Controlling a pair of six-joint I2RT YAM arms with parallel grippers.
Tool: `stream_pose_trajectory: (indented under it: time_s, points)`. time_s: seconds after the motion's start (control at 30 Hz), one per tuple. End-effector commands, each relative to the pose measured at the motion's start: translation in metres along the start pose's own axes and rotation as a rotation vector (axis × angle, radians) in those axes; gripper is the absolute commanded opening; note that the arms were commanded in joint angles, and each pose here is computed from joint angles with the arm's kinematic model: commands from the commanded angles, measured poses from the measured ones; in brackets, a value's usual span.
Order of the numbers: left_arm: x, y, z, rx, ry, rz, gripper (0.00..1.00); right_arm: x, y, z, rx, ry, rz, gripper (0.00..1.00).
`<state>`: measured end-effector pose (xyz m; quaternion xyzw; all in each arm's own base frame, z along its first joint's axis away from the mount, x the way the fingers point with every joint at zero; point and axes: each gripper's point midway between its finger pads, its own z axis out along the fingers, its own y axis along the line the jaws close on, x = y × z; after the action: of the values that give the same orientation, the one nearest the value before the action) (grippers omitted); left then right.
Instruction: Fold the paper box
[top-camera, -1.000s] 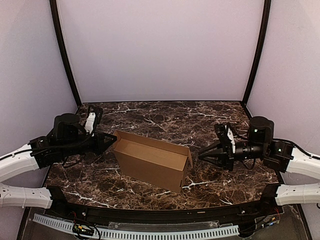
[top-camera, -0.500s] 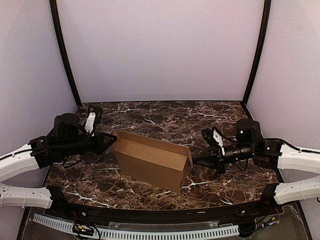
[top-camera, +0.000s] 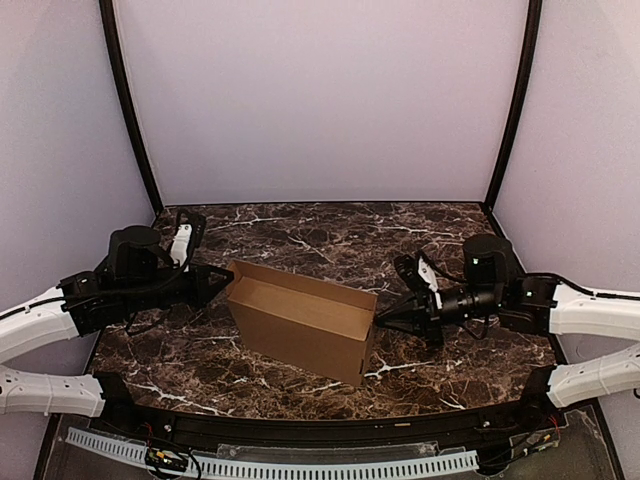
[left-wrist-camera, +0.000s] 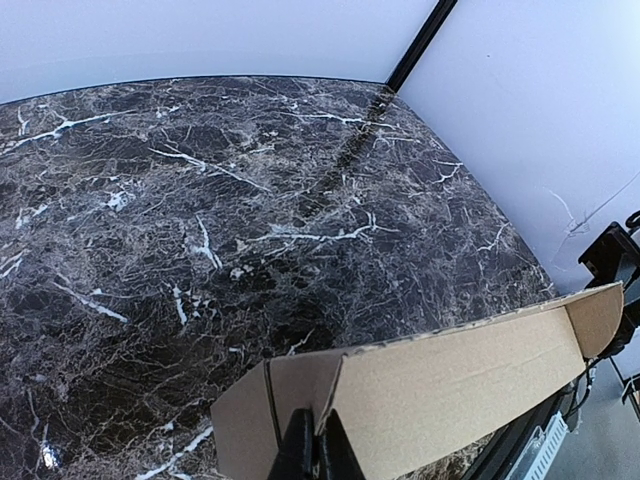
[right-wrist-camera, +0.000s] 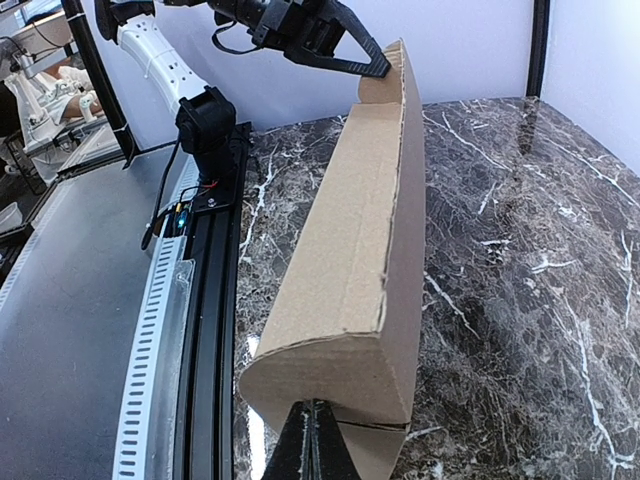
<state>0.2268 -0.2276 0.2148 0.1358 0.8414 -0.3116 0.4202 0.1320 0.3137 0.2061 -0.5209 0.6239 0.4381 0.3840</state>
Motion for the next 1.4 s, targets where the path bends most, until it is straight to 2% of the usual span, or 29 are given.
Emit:
stream_pose_trajectory:
  time_s: [0.0,0.67,1.37]
  points:
    - [0.060,0.026,0.003,-0.097,0.228,-0.022,0.01,-0.023,0.003,0.002,-0.012,-0.054,-0.038,0.00]
    - [0.061,0.025,0.002,-0.095,0.229,-0.021,0.01,-0.032,-0.001,0.010,0.038,-0.059,-0.048,0.00]
    - [0.062,0.027,0.002,-0.100,0.227,-0.023,0.01,-0.028,-0.016,0.019,0.130,-0.053,0.035,0.00]
